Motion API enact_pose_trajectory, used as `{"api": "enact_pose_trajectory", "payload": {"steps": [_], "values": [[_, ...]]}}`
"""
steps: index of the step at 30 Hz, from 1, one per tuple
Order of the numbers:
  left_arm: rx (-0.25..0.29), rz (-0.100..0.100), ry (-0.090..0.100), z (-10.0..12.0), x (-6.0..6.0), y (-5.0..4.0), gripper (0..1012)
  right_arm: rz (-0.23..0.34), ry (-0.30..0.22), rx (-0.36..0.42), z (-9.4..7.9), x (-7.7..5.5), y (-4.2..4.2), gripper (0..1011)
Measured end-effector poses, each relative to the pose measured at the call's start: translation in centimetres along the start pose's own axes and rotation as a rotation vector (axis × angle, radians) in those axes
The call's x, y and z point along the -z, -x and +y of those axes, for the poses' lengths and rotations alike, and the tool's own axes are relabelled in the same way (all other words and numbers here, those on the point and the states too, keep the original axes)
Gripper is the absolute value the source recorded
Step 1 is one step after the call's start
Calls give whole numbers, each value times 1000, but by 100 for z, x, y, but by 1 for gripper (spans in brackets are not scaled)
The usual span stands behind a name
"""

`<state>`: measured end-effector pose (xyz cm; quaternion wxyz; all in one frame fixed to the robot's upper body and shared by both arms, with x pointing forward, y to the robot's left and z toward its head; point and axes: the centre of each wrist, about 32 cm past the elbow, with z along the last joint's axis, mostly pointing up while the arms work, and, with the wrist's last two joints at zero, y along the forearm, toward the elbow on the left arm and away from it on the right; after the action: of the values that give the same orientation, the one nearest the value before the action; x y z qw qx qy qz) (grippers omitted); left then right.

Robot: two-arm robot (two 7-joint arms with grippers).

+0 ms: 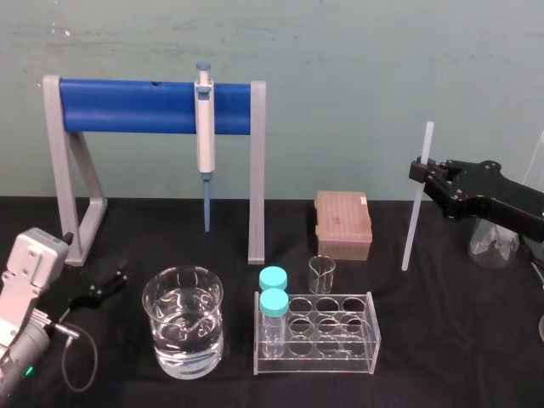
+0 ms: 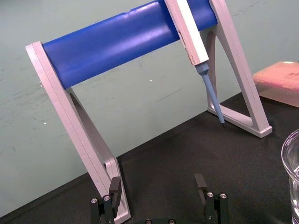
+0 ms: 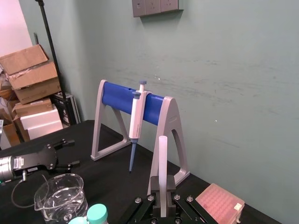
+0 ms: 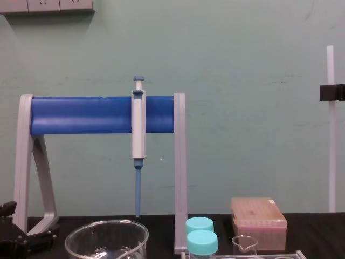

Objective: Pick up the stirring rod with one hand, then place it down.

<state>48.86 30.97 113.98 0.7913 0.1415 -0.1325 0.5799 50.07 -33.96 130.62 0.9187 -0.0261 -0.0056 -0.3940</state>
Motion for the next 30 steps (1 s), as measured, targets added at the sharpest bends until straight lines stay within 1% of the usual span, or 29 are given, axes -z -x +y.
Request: {"api": "enact_pose_trajectory", "payload": {"steps": [30], "values": [[0, 0, 0, 0, 0, 0, 1005, 0, 0, 0, 0, 0, 0, 70]]}}
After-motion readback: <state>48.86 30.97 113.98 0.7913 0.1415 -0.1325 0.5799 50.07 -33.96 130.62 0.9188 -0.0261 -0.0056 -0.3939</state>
